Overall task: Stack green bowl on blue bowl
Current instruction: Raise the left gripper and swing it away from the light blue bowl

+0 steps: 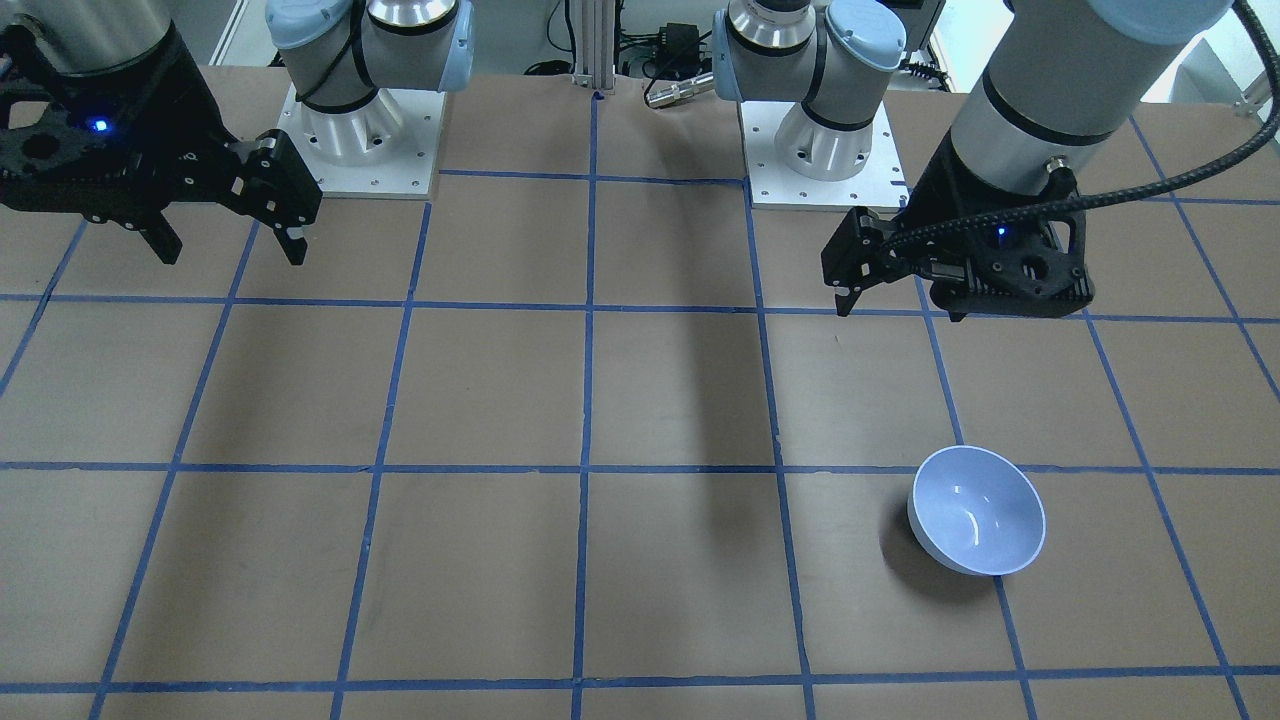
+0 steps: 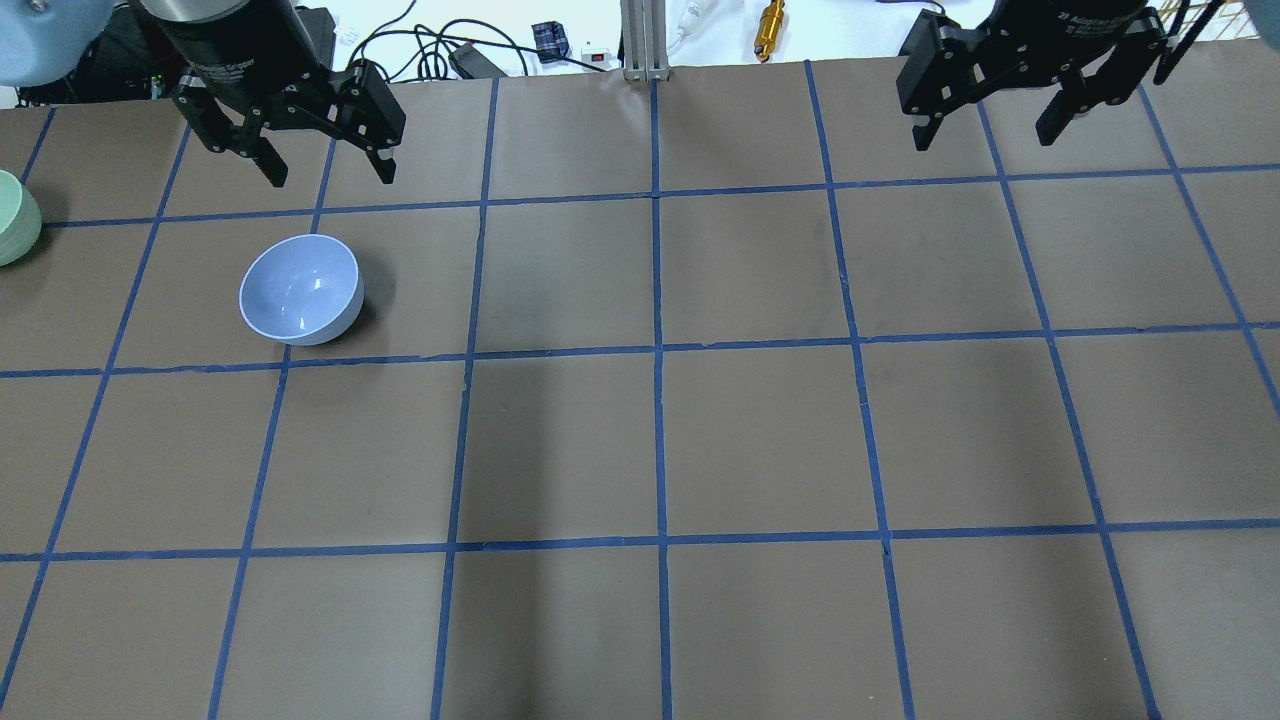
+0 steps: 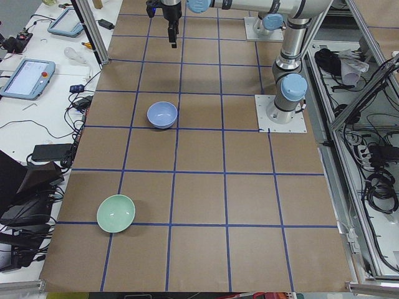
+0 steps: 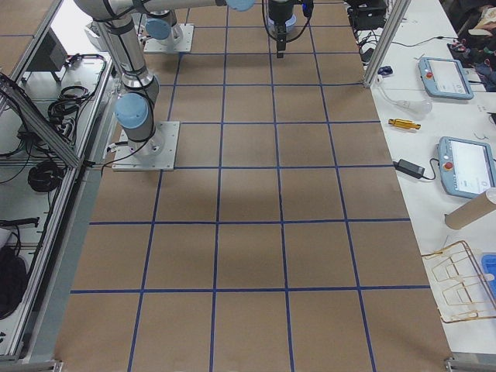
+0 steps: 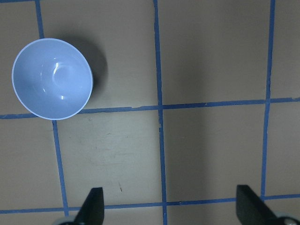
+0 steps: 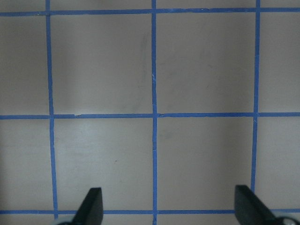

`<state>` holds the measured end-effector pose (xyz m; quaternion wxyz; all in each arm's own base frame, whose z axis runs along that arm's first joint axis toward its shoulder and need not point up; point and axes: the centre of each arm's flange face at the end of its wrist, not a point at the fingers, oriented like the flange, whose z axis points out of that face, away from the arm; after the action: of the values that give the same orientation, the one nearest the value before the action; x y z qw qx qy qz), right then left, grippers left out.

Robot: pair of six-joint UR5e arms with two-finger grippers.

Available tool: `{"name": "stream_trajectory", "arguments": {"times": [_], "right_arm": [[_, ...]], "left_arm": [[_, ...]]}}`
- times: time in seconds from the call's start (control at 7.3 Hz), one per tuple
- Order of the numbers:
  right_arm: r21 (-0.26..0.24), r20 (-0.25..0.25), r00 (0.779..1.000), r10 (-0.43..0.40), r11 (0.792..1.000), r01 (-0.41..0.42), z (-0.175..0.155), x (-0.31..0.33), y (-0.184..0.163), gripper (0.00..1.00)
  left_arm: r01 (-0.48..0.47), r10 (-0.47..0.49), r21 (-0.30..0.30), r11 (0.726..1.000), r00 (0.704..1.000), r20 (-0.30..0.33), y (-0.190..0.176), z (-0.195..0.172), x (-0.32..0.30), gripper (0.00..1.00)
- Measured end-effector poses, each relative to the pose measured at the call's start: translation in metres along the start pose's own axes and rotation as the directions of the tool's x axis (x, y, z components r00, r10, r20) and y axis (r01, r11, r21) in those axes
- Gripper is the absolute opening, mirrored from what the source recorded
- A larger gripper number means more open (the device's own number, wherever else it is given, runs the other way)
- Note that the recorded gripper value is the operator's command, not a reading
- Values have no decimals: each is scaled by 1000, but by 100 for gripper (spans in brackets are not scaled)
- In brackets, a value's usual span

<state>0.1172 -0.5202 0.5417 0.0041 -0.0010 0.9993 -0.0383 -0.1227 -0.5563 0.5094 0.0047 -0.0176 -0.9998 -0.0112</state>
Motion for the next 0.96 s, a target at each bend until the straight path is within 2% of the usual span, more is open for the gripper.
{"name": "stream_trajectory", "arguments": {"times": [0.55, 0.82, 0.96], "right_arm": [[0, -1, 1000, 0, 1000, 0, 0, 0, 0, 100], [0, 0, 1000, 0, 1000, 0, 0, 0, 0, 100], [0, 0, 1000, 0, 1000, 0, 0, 0, 0, 100]], "left_arm": [[-11, 11, 1, 1000, 1000, -1, -1, 0, -5, 100], [-93, 93, -1, 996, 996, 8, -6, -1, -24, 100], [-144, 144, -12, 990, 990, 6, -9, -2, -57, 100]]}}
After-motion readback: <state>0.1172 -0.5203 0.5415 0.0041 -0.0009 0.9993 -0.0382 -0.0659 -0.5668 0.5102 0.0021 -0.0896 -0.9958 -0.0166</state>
